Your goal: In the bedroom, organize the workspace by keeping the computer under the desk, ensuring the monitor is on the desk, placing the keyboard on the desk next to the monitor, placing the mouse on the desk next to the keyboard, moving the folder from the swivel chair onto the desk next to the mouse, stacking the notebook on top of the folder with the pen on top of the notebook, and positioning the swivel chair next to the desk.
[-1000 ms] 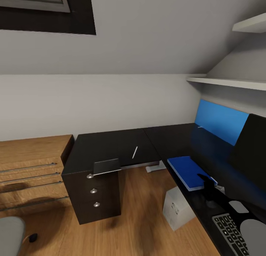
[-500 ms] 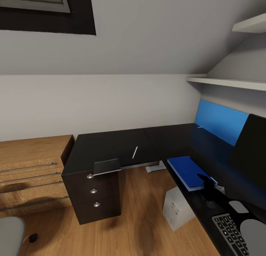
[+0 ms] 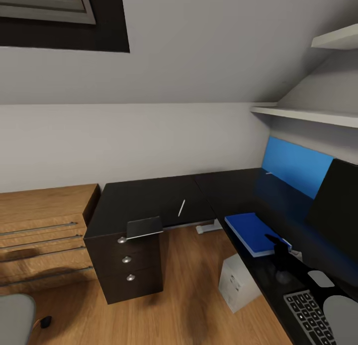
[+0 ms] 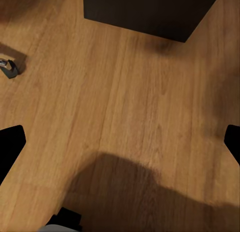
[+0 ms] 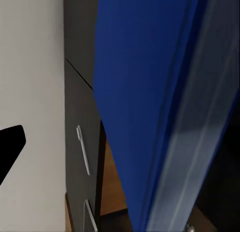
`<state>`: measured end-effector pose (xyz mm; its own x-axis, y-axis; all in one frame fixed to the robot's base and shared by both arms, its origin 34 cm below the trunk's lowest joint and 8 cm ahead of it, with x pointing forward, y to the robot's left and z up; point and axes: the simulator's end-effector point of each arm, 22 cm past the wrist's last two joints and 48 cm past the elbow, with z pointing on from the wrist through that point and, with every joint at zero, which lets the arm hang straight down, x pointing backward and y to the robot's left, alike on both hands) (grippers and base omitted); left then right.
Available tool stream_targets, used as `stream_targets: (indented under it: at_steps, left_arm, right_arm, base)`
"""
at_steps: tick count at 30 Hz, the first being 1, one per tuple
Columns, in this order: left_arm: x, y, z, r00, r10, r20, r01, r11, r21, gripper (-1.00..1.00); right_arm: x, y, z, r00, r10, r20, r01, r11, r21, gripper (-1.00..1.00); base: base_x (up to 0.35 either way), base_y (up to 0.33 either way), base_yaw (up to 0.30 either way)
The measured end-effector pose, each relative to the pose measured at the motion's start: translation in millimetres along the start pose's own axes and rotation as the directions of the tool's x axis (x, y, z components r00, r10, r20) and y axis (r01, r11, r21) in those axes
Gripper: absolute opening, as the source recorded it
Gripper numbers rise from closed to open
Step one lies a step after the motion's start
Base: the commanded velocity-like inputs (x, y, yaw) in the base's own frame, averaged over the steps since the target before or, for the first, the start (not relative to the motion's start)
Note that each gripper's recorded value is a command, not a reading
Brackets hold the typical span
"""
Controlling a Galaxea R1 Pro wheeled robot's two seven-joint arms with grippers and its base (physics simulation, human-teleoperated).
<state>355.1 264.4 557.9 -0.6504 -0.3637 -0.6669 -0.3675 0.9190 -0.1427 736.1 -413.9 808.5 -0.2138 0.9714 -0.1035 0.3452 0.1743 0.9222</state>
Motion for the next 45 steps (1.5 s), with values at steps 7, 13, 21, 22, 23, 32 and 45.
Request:
stream_targets:
  at_steps: [7, 13, 21, 22, 23, 32, 45]
  left_arm:
    - [-6.6, -1.3, -7.9, 1.000, 0.000, 0.000, 0.000, 1.000, 0.000, 1.00]
    - [-11.9, -2.2, -14.6, 1.000, 0.000, 0.000, 0.000, 1.000, 0.000, 1.00]
    - [-12.8, -2.5, -15.7, 1.000, 0.000, 0.000, 0.000, 1.000, 0.000, 1.00]
    - [-12.8, -2.4, -15.7, 1.000, 0.000, 0.000, 0.000, 1.000, 0.000, 1.00]
    - [-12.8, -2.4, -15.7, 1.000, 0.000, 0.000, 0.000, 1.000, -0.001, 1.00]
    - [-12.8, -2.5, -15.7, 1.000, 0.000, 0.000, 0.000, 1.000, 0.000, 1.00]
    - [-12.2, -2.5, -15.9, 1.000, 0.000, -0.002, 0.000, 1.000, 0.000, 1.00]
  right_arm:
    - [-0.9, 9.3, -4.2, 1.000, 0.000, 0.000, 0.000, 1.000, 0.000, 1.00]
    - [-1.7, 16.9, -7.9, 1.000, 0.000, 0.000, 0.000, 1.000, 0.001, 1.00]
    - [-1.7, 18.1, -8.5, 1.000, -0.001, -0.001, 0.001, 1.000, 0.001, 1.00]
    - [-1.7, 18.1, -8.5, 1.000, -0.001, 0.000, 0.001, 1.000, 0.001, 1.00]
    - [-1.8, 18.1, -8.5, 1.000, -0.001, 0.000, 0.001, 1.000, 0.001, 1.00]
    - [-1.7, 18.1, -8.5, 1.000, 0.000, -0.001, 0.000, 1.000, 0.001, 1.00]
    - [-2.9, 18.9, -8.6, 1.000, -0.003, 0.003, 0.003, 1.000, -0.001, 1.00]
  base:
    - [0.000, 0.000, 0.000]
    - [0.000, 0.000, 0.000]
    - [0.000, 0.000, 0.000]
    - [0.000, 0.000, 0.000]
    - [0.000, 0.000, 0.000]
    - [0.000, 0.000, 0.000]
    - [-0.001, 0.000, 0.000]
